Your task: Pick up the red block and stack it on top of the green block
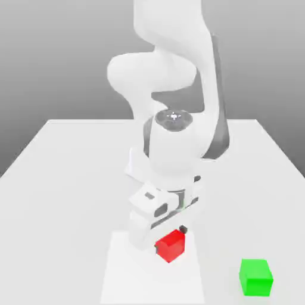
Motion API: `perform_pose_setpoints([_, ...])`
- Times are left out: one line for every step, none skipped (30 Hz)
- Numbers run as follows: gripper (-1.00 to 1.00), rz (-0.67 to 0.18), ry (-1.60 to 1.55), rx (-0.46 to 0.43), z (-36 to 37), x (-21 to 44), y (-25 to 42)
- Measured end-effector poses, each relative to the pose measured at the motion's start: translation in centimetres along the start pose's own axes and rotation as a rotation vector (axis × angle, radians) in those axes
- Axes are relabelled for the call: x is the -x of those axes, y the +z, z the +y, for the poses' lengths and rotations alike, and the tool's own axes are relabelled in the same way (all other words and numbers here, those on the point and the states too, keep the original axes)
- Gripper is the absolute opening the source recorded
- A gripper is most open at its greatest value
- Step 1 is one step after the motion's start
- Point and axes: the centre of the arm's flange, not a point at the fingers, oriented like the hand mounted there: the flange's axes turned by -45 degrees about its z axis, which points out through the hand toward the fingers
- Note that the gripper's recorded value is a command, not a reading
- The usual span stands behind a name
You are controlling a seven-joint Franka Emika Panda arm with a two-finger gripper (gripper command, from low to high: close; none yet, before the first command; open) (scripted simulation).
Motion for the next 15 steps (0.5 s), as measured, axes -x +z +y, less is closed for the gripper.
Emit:
perform_pose_setpoints([-1.0,0.0,0.0,0.0,0.0,0.0,0.0])
perform_pose_setpoints([-1.0,-0.001,0.0,0.0,0.0,0.0,0.0])
perform_pose_setpoints([-1.0,-0.001,0.0,-0.001,0.0,0.0,0.0])
perform_pose_setpoints([-1.0,-0.002,0.0,-0.001,0.0,0.0,0.0])
perform_pose_setpoints([-1.0,-0.001,0.001,-0.002,-0.1,0.0,0.2])
perform_pose_setpoints([-1.0,-0.001,0.0,-0.001,0.0,0.0,0.0])
perform_pose_setpoints([-1.0,0.001,-0.001,0.0,0.1,-0.1,-0.4])
perform_pose_setpoints([-1.0,0.002,-0.002,0.002,0.2,-0.2,-0.9])
perform_pose_setpoints([-1.0,0.003,-0.002,0.004,0.2,-0.3,-1.5])
perform_pose_setpoints([-1.0,0.004,-0.003,0.005,0.3,-0.3,-2.0])
perform_pose_setpoints([-1.0,0.005,-0.003,0.006,0.3,-0.4,-2.6])
perform_pose_setpoints([-1.0,0.005,-0.004,0.007,0.4,-0.4,-3.1])
perform_pose_setpoints([-1.0,0.006,-0.004,0.007,0.4,-0.4,-3.6])
perform_pose_setpoints([-1.0,0.006,-0.003,0.007,0.3,-0.4,-4.1])
perform_pose_setpoints([-1.0,0.005,-0.002,0.006,0.3,-0.4,-4.6])
